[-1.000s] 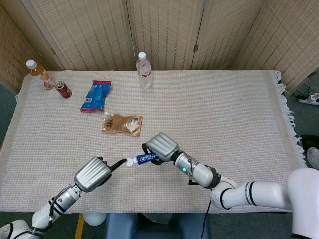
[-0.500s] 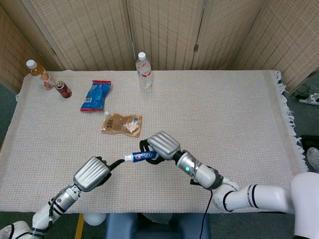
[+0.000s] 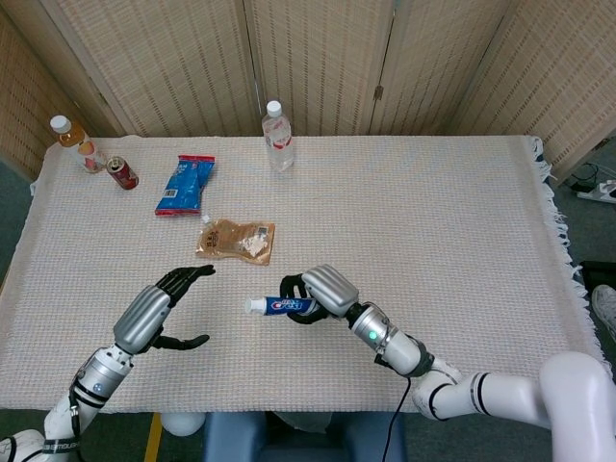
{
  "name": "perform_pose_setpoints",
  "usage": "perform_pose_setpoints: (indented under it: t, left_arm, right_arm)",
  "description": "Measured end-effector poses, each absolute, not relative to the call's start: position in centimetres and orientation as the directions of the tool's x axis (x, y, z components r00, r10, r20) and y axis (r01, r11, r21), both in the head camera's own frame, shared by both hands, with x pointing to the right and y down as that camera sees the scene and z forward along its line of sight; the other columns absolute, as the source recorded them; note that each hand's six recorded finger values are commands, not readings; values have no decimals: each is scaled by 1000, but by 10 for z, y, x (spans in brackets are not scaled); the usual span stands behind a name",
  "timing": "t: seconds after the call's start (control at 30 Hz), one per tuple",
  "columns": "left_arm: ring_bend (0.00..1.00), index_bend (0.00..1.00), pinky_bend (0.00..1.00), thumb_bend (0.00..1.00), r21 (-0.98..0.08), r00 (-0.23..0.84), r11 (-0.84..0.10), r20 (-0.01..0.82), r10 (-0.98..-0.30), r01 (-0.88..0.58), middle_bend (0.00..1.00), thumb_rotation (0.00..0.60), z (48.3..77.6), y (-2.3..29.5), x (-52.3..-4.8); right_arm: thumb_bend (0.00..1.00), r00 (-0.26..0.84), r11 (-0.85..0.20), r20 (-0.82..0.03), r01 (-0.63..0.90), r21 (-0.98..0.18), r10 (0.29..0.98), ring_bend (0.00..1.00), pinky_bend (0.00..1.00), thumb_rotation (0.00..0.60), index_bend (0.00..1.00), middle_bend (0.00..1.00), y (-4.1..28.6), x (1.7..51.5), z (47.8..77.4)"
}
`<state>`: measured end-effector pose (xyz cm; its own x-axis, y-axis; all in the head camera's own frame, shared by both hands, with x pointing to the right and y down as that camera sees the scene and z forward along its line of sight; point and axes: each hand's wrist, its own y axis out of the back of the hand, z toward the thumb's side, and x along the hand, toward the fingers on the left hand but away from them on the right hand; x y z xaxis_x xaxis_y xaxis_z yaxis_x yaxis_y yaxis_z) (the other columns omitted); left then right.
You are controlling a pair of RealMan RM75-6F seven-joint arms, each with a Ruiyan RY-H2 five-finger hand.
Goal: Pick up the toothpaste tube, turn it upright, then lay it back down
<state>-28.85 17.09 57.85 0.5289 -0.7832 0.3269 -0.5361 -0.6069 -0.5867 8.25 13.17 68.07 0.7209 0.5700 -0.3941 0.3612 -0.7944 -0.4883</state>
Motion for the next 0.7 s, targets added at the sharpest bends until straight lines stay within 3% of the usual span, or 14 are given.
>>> perform_pose_setpoints:
  t: [0.07,0.2,0.7]
  left_arm:
    - [62,12,0,160,-525,524,-603,312,-793,-600,100,187,574,168,-290]
    - [39,29,0,128,-443,521,-592,284,-805,-673,84,82,568,163,-288]
    - [13,29,0,114,-511,567,-594,232,-791,-621,59,61,571,167,-245]
  right_arm:
    - [699,721,-801,-391,388,-456,572,722,585,600,829,684,136,82,683]
    - [698,731,-818,-379,451,-356,568,723,588,600,833,689,152,70,685]
    - [699,739,-806,-329,568,-165,588,754,604,600,857,704,181,16,675]
